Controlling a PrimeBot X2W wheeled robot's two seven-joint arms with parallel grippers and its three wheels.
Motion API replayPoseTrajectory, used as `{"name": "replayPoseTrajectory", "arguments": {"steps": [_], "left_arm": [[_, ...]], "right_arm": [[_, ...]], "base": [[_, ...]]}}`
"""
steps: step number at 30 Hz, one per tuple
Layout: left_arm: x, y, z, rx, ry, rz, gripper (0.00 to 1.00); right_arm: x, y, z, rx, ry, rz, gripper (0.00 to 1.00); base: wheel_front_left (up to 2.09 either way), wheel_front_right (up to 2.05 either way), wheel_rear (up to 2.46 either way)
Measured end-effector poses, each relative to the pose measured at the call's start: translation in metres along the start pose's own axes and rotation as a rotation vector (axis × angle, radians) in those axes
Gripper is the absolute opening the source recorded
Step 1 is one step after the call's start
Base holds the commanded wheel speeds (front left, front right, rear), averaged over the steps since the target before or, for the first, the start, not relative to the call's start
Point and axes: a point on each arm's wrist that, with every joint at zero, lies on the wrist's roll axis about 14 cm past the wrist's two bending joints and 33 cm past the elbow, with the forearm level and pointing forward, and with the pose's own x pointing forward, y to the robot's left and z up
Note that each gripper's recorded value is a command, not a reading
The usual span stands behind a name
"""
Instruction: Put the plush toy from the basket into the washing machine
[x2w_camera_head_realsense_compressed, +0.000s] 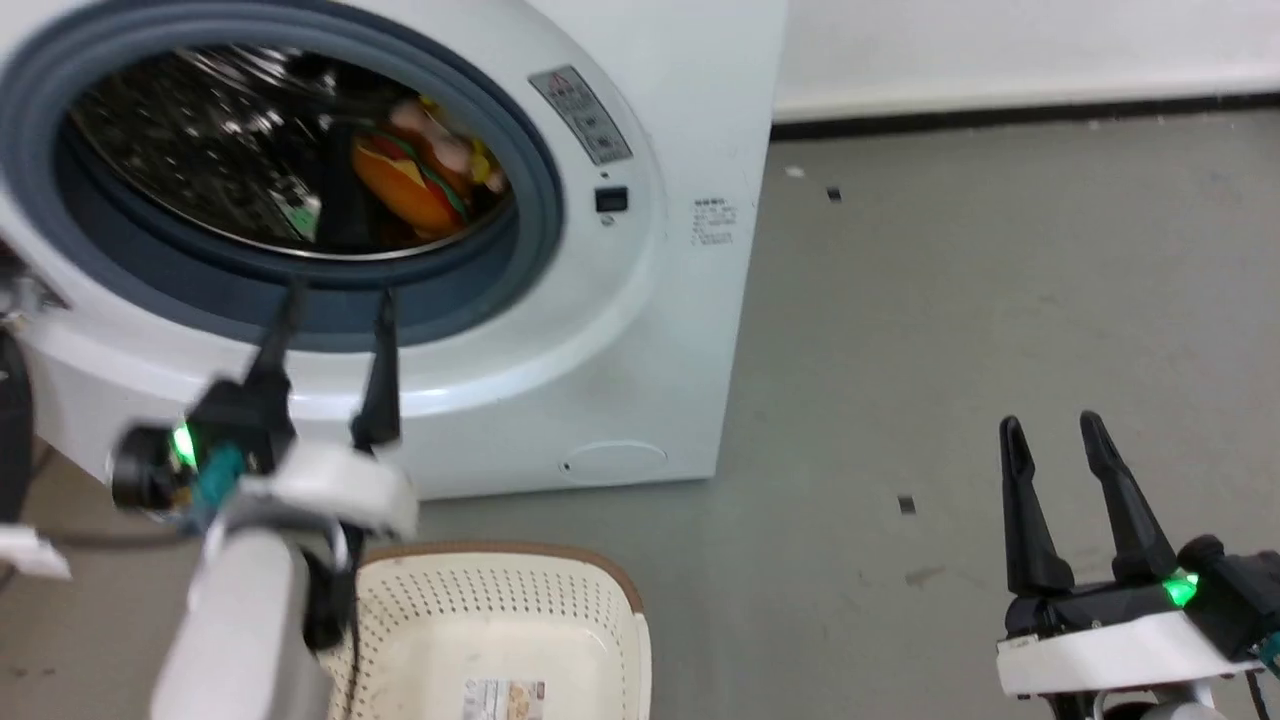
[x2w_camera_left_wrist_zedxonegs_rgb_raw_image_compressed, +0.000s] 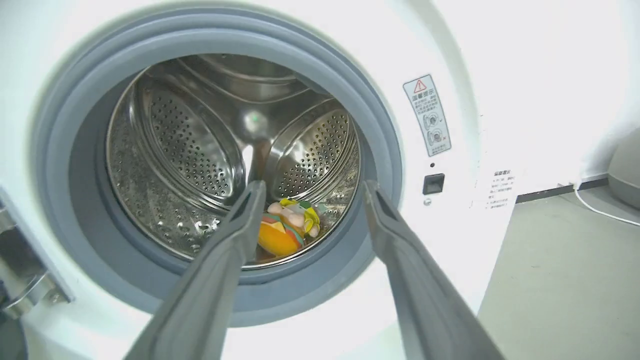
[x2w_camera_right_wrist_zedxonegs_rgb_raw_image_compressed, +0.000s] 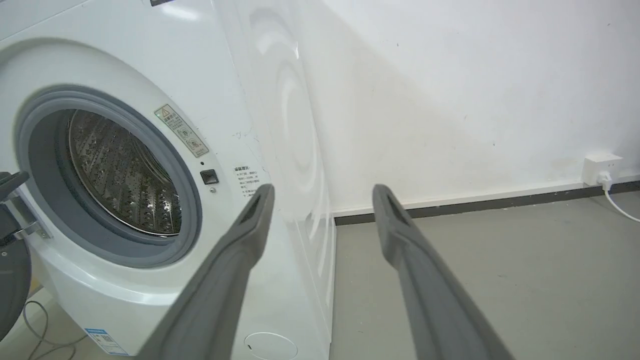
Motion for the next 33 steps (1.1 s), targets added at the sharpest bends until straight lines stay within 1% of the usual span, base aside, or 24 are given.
{"name": "replayPoseTrajectory", "arguments": {"steps": [4, 9, 11, 14, 16, 19, 27, 28, 33], "left_arm": [[-0.038, -0.004, 0.002, -0.032, 0.002, 0.04, 1.0], [-0.075, 0.0, -0.009, -0.057, 0.043, 0.095, 1.0], [-0.088, -0.005, -0.016, -0.05, 0.069, 0.099, 1.0], [-0.104, -0.018, -0.024, -0.078, 0.1, 0.105, 1.0], [-0.11, -0.022, -0.026, -0.075, 0.111, 0.109, 1.0], [-0.118, -0.025, -0.034, -0.037, 0.139, 0.106, 1.0], [-0.123, -0.03, -0.041, -0.034, 0.165, 0.096, 1.0], [-0.123, -0.03, -0.042, -0.035, 0.167, 0.095, 0.0], [-0.123, -0.03, -0.042, -0.035, 0.167, 0.095, 0.0]], "right_arm": [[-0.005, 0.005, 0.007, 0.004, -0.016, 0.014, 1.0], [-0.009, 0.011, 0.01, 0.01, -0.025, 0.031, 1.0], [-0.012, 0.013, 0.008, 0.012, -0.018, 0.036, 1.0], [-0.014, 0.016, 0.004, 0.018, -0.003, 0.043, 1.0], [-0.015, 0.018, 0.002, 0.019, 0.004, 0.047, 1.0], [-0.014, 0.02, 0.0, 0.021, 0.008, 0.053, 1.0], [-0.014, 0.021, -0.003, 0.024, 0.017, 0.057, 1.0], [-0.014, 0.021, -0.003, 0.024, 0.018, 0.058, 0.0], [-0.014, 0.021, -0.003, 0.023, 0.018, 0.058, 0.0]], "base": [[0.0, 0.0, 0.0], [0.0, 0.0, 0.0], [0.0, 0.0, 0.0], [0.0, 0.0, 0.0], [0.0, 0.0, 0.0], [0.0, 0.0, 0.0], [0.0, 0.0, 0.0], [0.0, 0.0, 0.0], [0.0, 0.0, 0.0]]}}
